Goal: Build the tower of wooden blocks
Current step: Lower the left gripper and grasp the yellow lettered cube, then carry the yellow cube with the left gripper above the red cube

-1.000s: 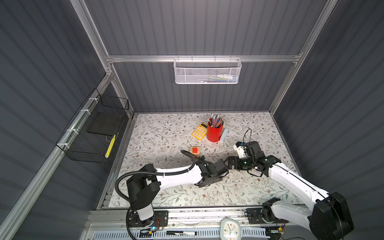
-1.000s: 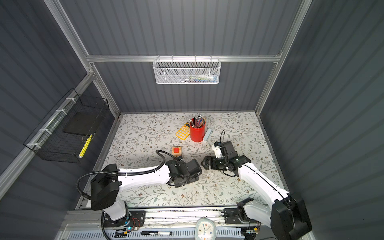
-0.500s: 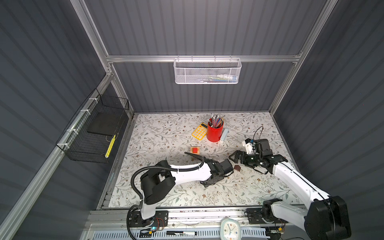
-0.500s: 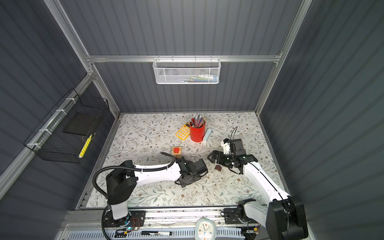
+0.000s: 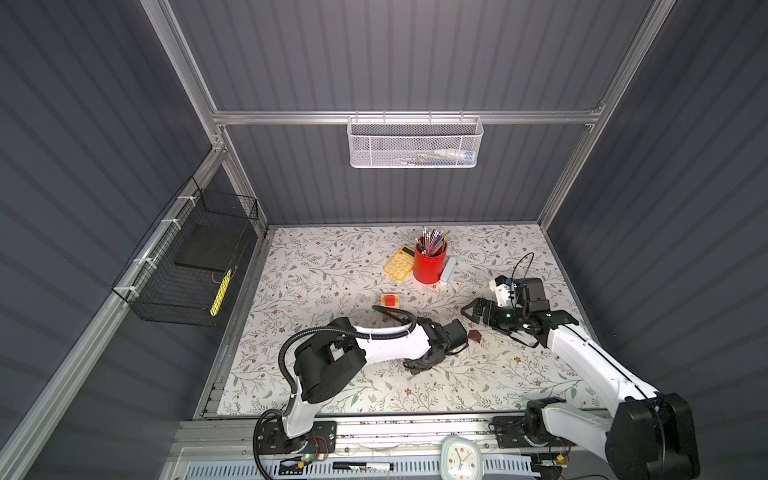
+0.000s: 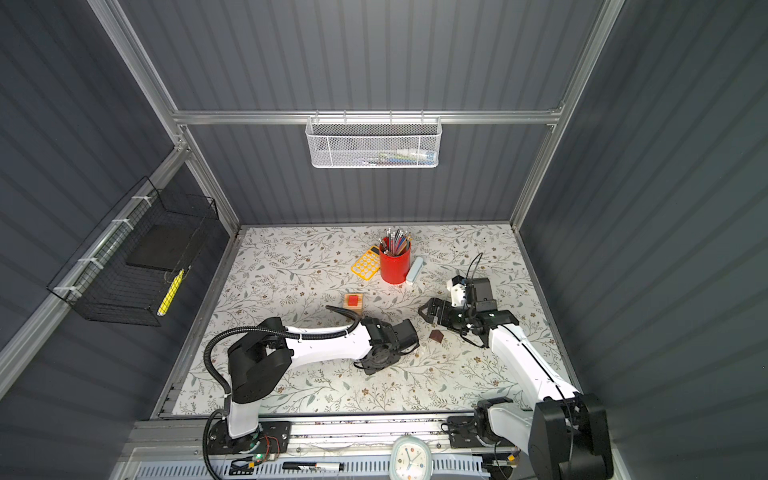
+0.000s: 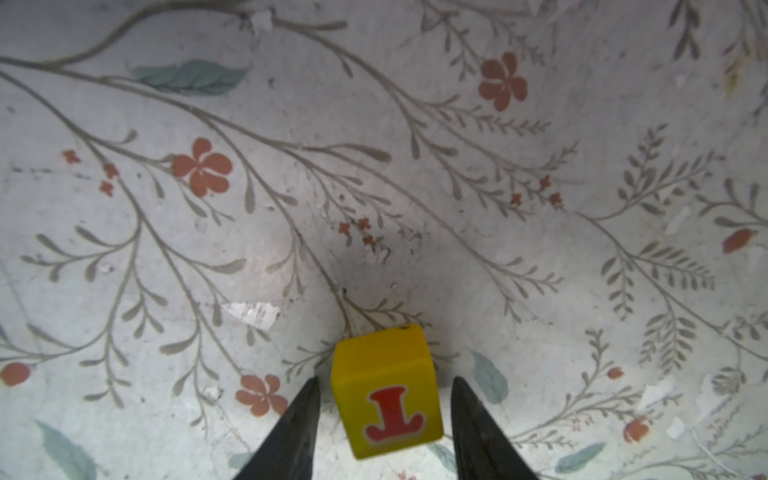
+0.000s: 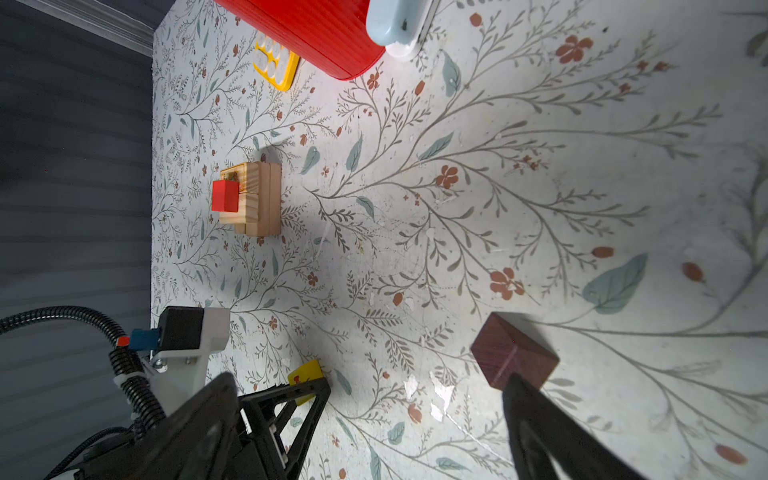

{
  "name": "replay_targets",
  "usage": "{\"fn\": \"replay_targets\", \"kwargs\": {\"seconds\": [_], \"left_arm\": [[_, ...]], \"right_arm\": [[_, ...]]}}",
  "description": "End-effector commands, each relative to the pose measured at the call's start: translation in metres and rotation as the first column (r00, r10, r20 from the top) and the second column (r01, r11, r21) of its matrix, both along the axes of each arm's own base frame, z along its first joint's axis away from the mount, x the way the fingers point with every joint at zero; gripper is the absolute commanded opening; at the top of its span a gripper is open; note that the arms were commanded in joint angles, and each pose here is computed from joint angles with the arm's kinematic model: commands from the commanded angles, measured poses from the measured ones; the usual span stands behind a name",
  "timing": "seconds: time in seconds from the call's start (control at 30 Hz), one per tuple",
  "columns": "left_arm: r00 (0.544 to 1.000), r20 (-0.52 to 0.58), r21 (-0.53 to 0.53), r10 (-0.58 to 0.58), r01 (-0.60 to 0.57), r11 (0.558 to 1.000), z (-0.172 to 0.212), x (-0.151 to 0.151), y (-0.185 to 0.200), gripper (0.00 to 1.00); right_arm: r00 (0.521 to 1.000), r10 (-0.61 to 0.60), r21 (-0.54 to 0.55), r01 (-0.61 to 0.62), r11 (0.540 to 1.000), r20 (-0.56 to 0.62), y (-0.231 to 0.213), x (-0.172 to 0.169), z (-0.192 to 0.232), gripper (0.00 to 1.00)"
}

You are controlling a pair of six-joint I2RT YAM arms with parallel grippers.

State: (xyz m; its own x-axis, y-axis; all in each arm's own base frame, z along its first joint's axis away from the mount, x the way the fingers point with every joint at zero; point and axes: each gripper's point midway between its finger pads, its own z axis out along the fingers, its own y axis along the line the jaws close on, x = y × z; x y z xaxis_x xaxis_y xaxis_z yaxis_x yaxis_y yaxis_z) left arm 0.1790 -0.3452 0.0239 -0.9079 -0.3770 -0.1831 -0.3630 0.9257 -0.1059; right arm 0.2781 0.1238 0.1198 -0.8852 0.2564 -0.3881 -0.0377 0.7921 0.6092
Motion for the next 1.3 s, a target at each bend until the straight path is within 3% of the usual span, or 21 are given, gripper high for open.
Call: {"fn": "replay_targets", "kwargs": {"seconds": [0.0, 0.3, 0.67, 0.9, 1.07, 1.27], "left_arm": [[1.0, 0.003, 0.069, 0.014, -0.014, 0.997, -0.003, 0.005, 0.012, 0.49], [1.0, 0.013, 0.049, 0.011, -0.012, 0.999, 0.003, 0.013, 0.0, 0.43], [0.997, -0.017, 0.055, -0.08, 0.081, 0.995, 0.002, 0.008, -0.003, 0.32], [0.982, 0.066, 0.059, -0.178, 0.174, 0.983, 0.034, 0.017, -0.002, 0.27], [0.941, 0.137, 0.127, -0.311, 0.294, 0.947, 0.073, 0.027, 0.009, 0.25], [0.86, 0.138, 0.228, -0.492, 0.455, 0.861, 0.118, 0.049, 0.029, 0.25]], "right_arm": [[1.0, -0.001, 0.017, 0.001, 1.0, 0.002, 0.0, 0.0, 0.0, 0.99], [1.0, 0.007, 0.038, -0.007, 0.999, -0.006, 0.002, 0.001, -0.002, 0.99], [1.0, 0.014, 0.049, -0.014, 0.999, -0.008, 0.003, -0.002, -0.001, 0.99], [1.0, 0.001, 0.038, -0.001, 0.999, 0.008, 0.0, -0.005, 0.005, 0.99], [1.0, 0.009, 0.045, -0.01, 0.999, 0.03, 0.002, -0.005, 0.015, 0.99], [0.998, 0.045, 0.024, -0.046, 0.999, 0.042, 0.01, -0.002, 0.024, 0.99]]}}
